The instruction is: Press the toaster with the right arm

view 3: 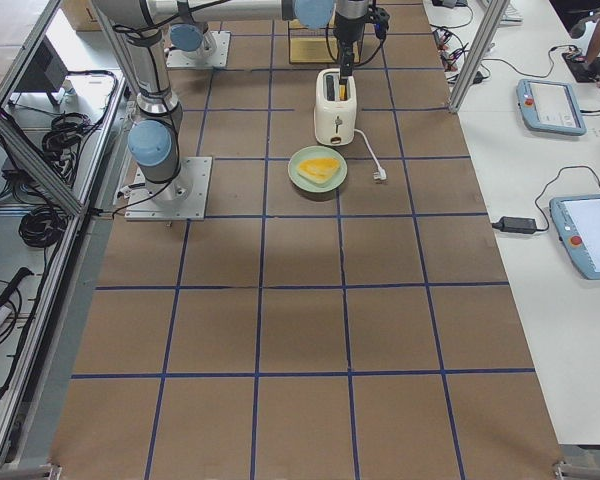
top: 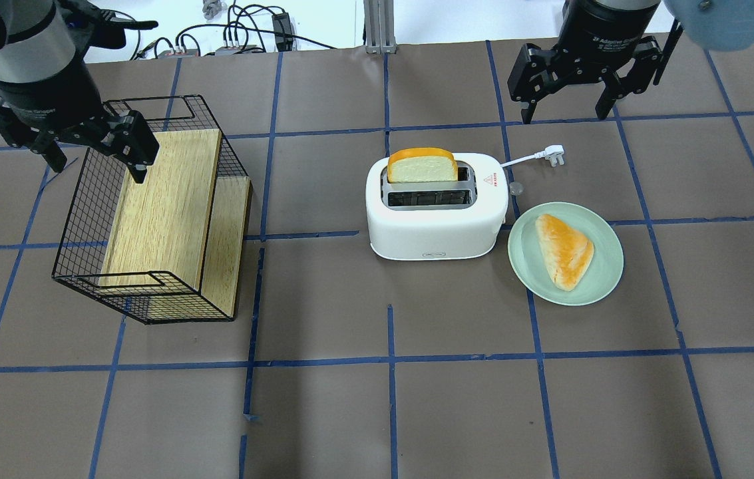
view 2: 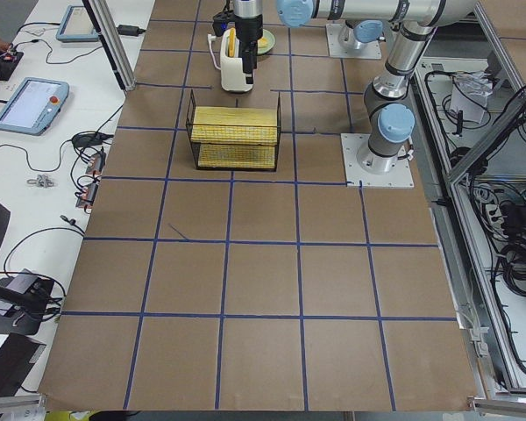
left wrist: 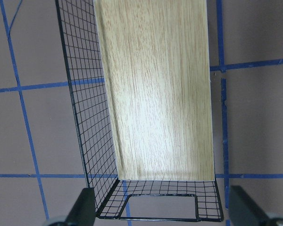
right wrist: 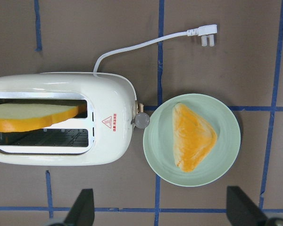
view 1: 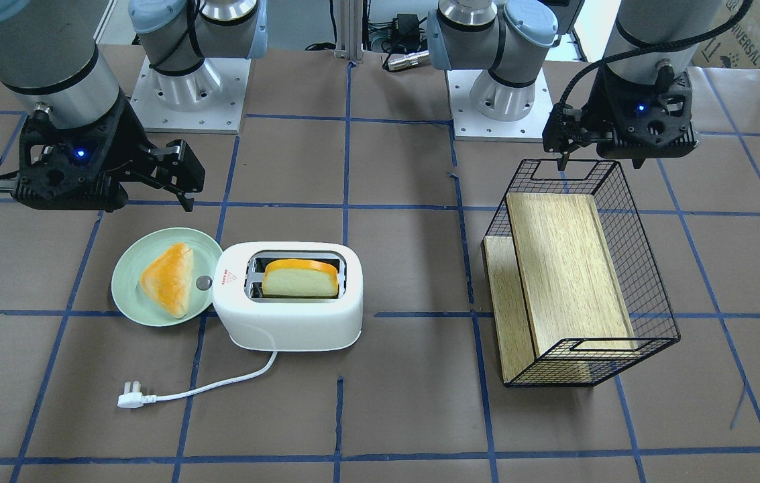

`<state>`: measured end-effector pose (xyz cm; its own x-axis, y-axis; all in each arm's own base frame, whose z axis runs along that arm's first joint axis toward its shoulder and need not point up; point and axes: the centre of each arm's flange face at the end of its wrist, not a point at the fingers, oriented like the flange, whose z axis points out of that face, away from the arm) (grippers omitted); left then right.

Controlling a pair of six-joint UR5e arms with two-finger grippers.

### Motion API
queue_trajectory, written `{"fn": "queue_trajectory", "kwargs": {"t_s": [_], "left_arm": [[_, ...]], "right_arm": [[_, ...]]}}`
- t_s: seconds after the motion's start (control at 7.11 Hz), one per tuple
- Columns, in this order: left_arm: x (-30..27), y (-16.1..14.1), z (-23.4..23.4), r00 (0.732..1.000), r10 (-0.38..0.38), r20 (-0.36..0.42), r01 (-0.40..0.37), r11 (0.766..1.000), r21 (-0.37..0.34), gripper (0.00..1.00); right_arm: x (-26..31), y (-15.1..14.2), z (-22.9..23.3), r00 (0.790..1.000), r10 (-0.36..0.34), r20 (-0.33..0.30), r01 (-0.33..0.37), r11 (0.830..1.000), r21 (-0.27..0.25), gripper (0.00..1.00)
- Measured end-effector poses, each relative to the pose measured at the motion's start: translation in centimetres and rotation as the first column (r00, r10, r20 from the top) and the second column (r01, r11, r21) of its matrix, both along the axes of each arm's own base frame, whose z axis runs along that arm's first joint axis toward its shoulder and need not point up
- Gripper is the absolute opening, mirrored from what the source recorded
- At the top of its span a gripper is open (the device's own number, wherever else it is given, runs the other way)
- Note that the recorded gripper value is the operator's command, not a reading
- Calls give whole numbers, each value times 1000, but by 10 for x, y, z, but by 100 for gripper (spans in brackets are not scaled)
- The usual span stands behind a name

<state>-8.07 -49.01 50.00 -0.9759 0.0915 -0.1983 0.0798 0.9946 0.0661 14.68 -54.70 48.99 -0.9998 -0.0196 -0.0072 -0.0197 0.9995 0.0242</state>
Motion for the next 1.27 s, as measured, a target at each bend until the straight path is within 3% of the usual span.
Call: {"fn": "queue_trajectory", "kwargs": {"t_s": [1.27], "left_arm": [[0, 0, 0, 1000, -1, 0, 1, 1000, 0, 100]], "right_arm": [[1, 1, -4, 1000, 7, 4, -7, 1000, 6, 100]]}}
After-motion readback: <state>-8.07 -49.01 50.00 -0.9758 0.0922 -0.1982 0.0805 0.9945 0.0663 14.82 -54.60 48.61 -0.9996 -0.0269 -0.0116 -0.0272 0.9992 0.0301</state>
